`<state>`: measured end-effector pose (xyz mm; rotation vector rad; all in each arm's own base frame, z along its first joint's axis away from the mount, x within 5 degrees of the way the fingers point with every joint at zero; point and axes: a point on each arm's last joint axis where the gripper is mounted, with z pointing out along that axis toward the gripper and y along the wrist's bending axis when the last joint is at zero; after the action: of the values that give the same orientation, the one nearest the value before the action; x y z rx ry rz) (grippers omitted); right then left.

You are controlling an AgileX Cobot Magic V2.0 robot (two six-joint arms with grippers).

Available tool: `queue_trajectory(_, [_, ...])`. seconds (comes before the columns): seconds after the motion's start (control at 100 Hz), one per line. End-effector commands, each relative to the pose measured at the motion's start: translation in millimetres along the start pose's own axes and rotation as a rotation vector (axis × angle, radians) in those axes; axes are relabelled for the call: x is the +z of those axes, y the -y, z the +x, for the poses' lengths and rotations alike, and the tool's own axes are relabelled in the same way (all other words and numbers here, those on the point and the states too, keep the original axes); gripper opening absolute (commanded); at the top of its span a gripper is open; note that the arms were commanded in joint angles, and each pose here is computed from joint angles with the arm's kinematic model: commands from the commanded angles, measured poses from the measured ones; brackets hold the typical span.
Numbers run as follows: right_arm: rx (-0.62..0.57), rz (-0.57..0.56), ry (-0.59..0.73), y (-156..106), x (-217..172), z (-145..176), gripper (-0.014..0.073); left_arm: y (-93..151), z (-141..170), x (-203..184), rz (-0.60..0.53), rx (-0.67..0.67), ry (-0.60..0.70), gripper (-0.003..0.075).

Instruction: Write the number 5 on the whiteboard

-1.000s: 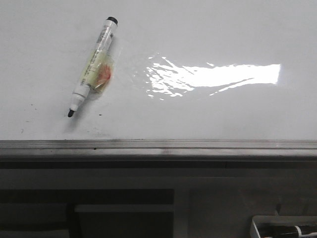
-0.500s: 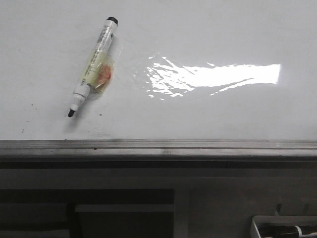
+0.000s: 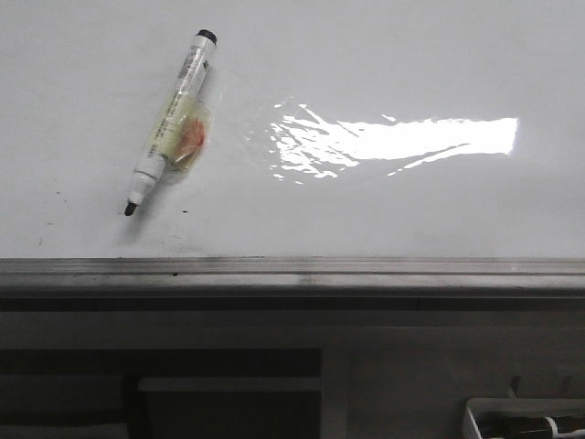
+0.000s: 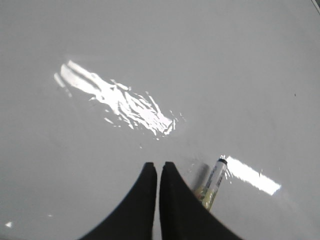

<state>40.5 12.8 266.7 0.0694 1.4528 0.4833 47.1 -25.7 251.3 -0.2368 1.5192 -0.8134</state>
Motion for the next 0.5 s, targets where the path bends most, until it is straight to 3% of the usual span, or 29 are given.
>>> queue_trajectory(0.0, [-0.014,-0.011,-0.040,-10,3,-21,-0.0057,19,-21,9,-0.002,0.190,-0.081,-0.0020])
queue_trajectory(0.09, [-0.073,-0.015,-0.152,-15,8,-27,0.0008,31,-32,24,-0.015,0.334,-0.248,0.0026])
queue_trajectory(0.17, [-0.101,-0.015,-0.213,-18,13,-32,0.0145,34,-36,43,-0.031,0.377,-0.424,0.0169])
queue_trajectory(0.28, [-0.098,-0.008,-0.244,-19,21,-35,0.0325,37,-39,69,-0.023,0.333,-0.560,0.0365])
queue_trajectory(0.38, [-0.095,-0.005,-0.257,-19,24,-36,0.0394,35,-36,91,0.011,0.314,-0.639,0.0377])
queue_trajectory(0.49, [-0.093,-0.006,-0.256,-20,24,-37,0.0387,36,-26,110,0.077,0.330,-0.701,0.0295])
